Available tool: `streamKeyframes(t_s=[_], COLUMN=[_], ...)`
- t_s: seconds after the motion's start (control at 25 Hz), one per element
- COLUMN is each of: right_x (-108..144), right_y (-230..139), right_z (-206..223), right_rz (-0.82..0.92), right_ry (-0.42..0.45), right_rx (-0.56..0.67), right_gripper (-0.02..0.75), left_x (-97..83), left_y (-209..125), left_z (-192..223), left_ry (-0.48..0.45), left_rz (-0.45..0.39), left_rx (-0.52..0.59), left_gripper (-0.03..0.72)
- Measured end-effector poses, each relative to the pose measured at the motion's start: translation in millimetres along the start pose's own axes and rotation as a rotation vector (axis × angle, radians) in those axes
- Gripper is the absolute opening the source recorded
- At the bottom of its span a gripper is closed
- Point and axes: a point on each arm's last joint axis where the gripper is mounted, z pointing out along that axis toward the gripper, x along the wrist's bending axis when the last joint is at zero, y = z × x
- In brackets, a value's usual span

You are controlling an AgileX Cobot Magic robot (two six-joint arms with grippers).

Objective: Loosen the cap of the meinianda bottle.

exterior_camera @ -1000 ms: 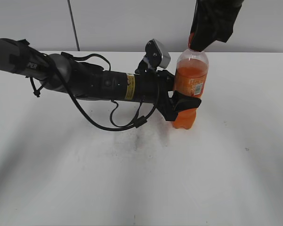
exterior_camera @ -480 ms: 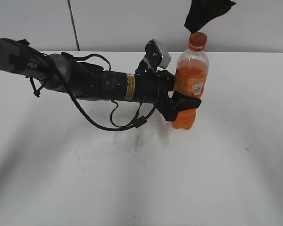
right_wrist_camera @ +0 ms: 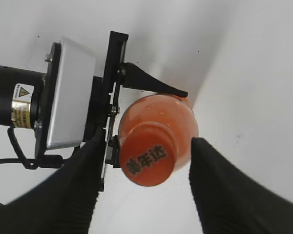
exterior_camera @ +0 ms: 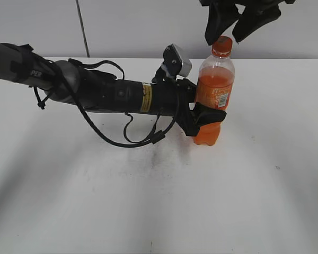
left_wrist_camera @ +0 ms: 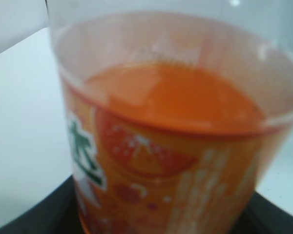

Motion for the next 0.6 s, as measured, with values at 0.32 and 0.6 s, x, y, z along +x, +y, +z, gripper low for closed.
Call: streamKeyframes(t_s=[0.32,0.6], right_x=[0,-1], right_y=[1,1], right_z=[11,14], right_rz=[0.008,-0.007], right_ry=[0.014,0.008], right_rx=[0.025,0.031], right_gripper=[0.356,0.276], left_x=[0.0,0.0], left_y=[0,0], left_z=[0,0], left_ry=[0.000,0.000], left_rz=[0.000,0.000], left_rx=[0.000,0.000], left_gripper=[0.420,0.420])
